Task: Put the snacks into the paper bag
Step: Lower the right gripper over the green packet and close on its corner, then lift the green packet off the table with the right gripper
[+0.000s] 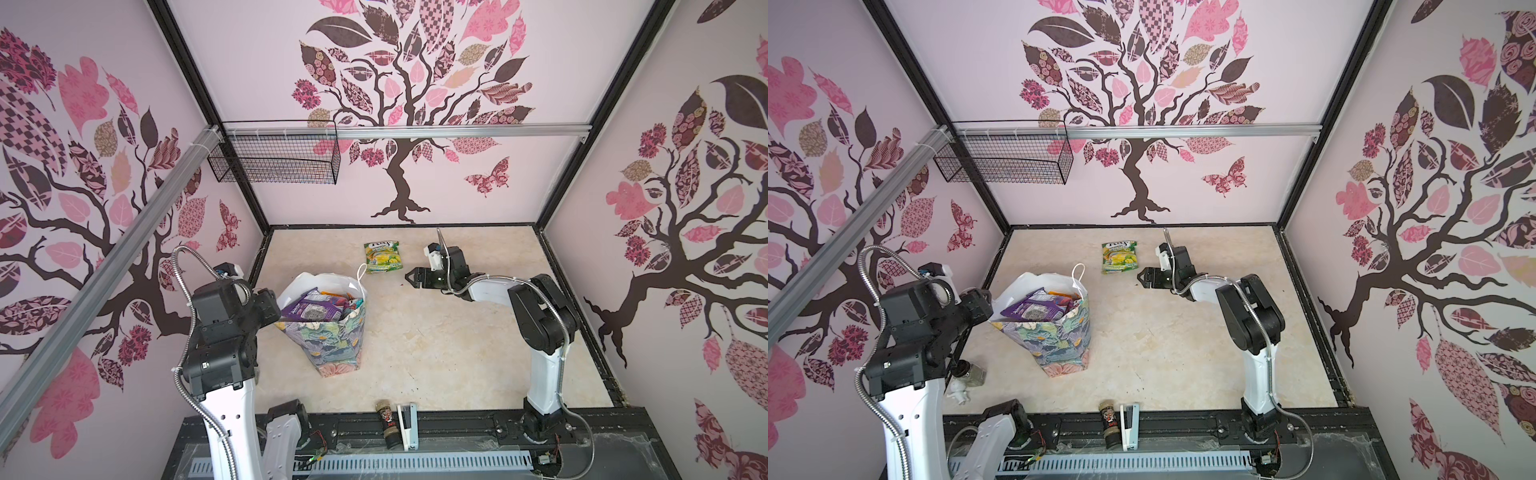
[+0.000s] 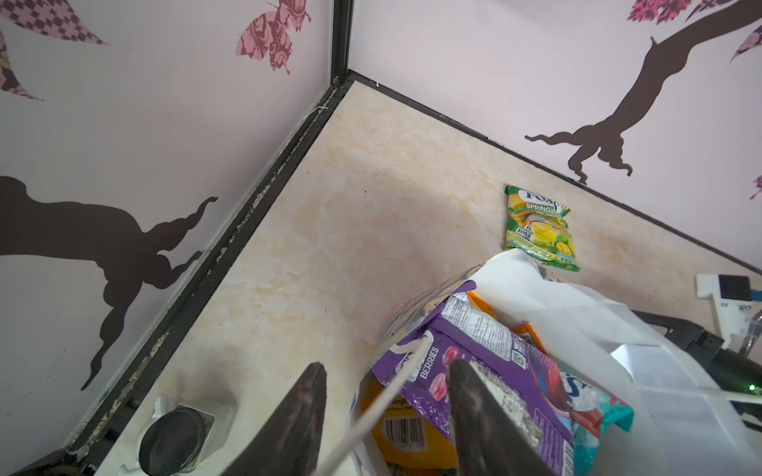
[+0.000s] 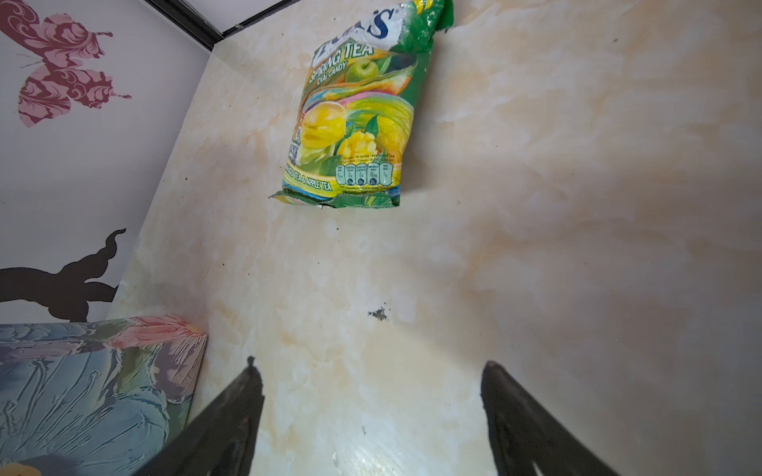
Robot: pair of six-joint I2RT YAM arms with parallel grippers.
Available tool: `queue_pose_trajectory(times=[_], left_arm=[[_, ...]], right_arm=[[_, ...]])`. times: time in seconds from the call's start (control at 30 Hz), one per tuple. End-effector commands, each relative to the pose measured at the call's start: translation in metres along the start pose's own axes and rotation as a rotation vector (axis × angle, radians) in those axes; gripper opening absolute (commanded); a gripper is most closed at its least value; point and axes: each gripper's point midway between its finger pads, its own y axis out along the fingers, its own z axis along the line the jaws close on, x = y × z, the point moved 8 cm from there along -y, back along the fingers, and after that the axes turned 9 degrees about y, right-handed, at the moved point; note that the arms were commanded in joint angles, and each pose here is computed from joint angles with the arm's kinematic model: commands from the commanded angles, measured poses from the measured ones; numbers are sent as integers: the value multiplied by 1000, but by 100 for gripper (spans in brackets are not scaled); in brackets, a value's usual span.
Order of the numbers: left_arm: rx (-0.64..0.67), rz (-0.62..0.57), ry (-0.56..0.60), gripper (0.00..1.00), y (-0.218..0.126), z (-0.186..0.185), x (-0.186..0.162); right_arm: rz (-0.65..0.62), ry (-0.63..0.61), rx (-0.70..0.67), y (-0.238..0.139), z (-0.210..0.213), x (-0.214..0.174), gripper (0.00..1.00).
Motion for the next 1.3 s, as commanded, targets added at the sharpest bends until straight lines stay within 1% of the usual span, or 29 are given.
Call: queue_pose_trajectory(times=[0.0,0.13,0.2,0.27,0.3,0.37,0.5,0.9,1.27], left_arm=[[-65,-7,-17,45,8,0,-3],[-103,-39,-19,36,6,-3,-5],[-119,-40,-18,26,9,-4,-7],[-128,-36,-17,20,13,-4,-9],[-136,-32,-15,14,15,-4,-9],[-141,-27,-12,7,17,-5,-10],[-145,-43,-5,1,14,-5,-11],[-170,-51,1,0,13,-8,-14],[-179,-49,4,0,14,-8,-16]], right_arm=[[-23,-5,46,10,6,14,84],[-24,17,64,19,5,18,84],[-26,28,66,24,4,21,84],[-26,48,68,29,3,22,83],[-26,59,69,32,1,22,83],[-28,79,69,37,-1,23,83],[-25,112,66,48,-6,25,82],[-33,199,98,77,-10,31,79],[-47,220,88,98,-12,36,73]])
